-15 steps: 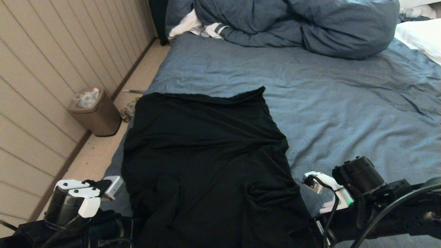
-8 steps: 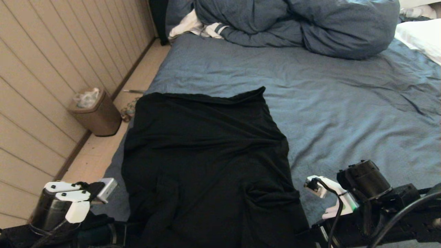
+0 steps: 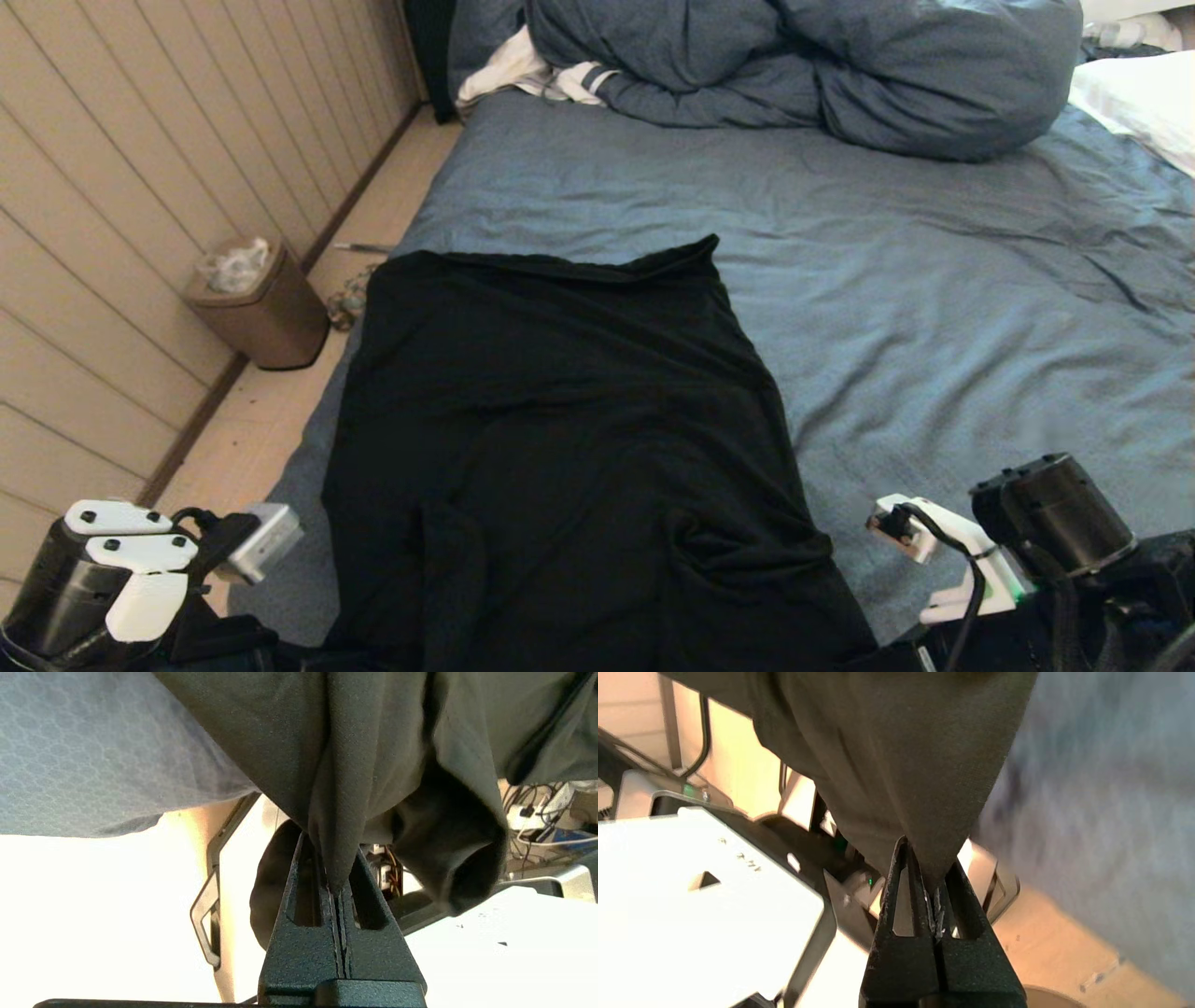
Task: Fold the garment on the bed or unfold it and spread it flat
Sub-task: Fold the black T-shirt
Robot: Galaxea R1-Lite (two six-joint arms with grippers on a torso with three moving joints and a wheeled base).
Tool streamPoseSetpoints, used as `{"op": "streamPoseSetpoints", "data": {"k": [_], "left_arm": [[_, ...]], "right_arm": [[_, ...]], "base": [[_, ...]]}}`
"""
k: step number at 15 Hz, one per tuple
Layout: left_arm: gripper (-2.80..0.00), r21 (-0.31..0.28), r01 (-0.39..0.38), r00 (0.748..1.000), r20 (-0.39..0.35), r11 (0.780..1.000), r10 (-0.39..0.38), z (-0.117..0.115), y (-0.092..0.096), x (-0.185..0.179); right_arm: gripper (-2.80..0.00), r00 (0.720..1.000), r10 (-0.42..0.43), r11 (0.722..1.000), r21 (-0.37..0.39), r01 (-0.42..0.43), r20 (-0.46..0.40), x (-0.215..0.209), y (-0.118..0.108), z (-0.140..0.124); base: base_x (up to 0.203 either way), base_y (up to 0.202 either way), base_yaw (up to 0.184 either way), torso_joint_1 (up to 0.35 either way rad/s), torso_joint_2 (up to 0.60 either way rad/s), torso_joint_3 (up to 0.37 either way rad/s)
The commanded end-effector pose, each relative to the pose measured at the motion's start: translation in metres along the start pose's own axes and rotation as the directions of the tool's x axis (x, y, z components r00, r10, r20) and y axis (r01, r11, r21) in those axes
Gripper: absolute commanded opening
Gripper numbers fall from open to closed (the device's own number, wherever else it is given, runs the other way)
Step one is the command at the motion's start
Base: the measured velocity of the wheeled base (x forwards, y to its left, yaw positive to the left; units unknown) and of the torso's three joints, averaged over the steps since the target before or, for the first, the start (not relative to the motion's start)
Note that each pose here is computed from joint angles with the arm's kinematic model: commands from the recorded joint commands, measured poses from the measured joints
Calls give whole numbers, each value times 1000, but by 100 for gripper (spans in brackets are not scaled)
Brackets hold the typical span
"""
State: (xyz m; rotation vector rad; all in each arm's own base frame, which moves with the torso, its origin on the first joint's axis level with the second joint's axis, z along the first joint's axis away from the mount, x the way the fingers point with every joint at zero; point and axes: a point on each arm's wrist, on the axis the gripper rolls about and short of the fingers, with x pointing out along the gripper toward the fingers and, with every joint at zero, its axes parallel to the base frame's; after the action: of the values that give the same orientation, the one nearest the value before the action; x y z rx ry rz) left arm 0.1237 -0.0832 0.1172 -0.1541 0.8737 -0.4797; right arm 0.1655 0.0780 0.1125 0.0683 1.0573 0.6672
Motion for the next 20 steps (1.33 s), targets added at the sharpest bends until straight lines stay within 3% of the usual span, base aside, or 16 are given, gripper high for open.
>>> {"op": "streamPoseSetpoints", "data": {"k": [1, 5, 9, 18, 20], "left_arm": [[-280, 15, 7, 1000, -15, 1000, -6, -6, -1, -3], [-280, 53, 29, 995, -97, 998, -24, -23, -4, -13], [-280, 70, 38, 991, -134, 997, -28, -33, -3, -26], [-280, 80, 61, 983, -178, 995, -46, -50, -1, -42], [-280, 58, 72, 990, -129, 996, -64, -41, -5, -47]], "right_arm": [[-280, 1000, 2, 1000, -6, -2, 12, -9, 3, -8], [-280, 1000, 0, 1000, 2, 0, -28, -27, 9, -27], [-280, 999, 6, 1000, 3, -5, -48, -36, 12, -47], [-280, 998, 7, 1000, 5, -6, -57, -48, 15, -71], [-280, 1000, 3, 1000, -3, -3, -16, -54, 17, -65]], "base": [[0, 0, 0, 0, 0, 0], [0, 0, 0, 0, 0, 0], [0, 0, 0, 0, 0, 0], [0, 0, 0, 0, 0, 0], [0, 0, 0, 0, 0, 0]]}}
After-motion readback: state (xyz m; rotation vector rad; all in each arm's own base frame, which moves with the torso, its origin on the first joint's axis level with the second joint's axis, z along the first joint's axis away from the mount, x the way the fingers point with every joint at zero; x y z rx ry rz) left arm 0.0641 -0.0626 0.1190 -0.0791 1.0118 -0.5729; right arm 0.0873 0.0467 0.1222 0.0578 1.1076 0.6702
